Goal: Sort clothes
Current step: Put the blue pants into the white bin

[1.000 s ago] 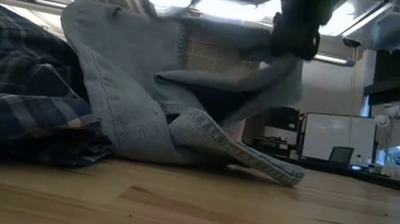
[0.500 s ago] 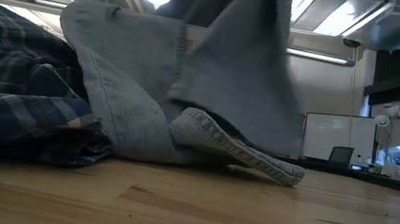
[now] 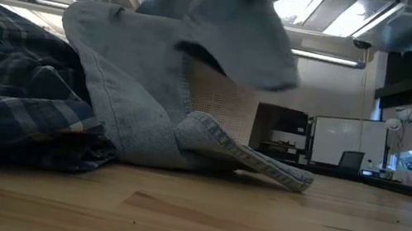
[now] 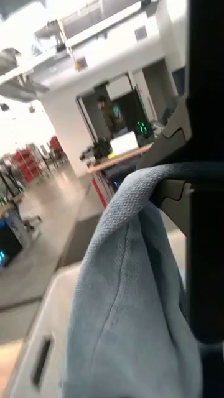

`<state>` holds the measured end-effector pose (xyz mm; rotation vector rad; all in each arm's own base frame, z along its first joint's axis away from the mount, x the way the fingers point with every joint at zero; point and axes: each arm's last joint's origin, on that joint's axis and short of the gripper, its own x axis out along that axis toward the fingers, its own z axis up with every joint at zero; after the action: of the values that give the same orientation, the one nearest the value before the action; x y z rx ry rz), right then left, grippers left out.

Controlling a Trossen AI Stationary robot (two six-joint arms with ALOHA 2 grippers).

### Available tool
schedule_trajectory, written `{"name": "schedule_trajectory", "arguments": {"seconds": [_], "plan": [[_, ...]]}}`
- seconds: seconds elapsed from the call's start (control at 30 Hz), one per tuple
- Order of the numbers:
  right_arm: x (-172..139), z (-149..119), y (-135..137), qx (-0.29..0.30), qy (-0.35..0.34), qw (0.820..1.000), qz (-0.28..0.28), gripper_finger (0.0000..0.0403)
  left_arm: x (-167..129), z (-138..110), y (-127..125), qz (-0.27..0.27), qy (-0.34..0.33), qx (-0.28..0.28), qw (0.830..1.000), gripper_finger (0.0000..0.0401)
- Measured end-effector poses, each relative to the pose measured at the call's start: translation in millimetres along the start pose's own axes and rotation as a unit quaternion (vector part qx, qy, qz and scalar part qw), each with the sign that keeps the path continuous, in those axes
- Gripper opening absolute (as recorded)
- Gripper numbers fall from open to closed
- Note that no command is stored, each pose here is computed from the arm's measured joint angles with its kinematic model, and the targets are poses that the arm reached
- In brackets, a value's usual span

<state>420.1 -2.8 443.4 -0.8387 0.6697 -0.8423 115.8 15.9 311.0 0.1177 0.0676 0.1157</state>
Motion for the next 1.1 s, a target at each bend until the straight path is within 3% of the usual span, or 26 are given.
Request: {"name": "schedule_trajectory", "arguments": {"seconds": [0.3, 0.7, 0.83, 1.1], "plan": [[40.6, 3.1, -51.1, 0.018, -0.066, 0.993, -0.096, 0.0026, 0.1, -0.7, -0.1, -0.001, 0.004, 0.004, 1.000, 0.0159], [89.3, -23.6, -91.3, 0.042, -0.130, 0.983, -0.121, 0.0035, 0.2, -1.5, -0.2, -0.001, 0.008, 0.021, 1.000, 0.0159], [95.1, -28.8, -82.3, 0.043, -0.113, 0.988, -0.091, 0.0036, 0.2, -1.4, -0.2, -0.001, 0.008, 0.021, 1.000, 0.0159], [114.2, -47.1, -27.0, 0.042, -0.072, 0.996, 0.034, 0.0037, 0.2, -0.8, -0.1, 0.000, 0.004, 0.018, 1.000, 0.0159]]}}
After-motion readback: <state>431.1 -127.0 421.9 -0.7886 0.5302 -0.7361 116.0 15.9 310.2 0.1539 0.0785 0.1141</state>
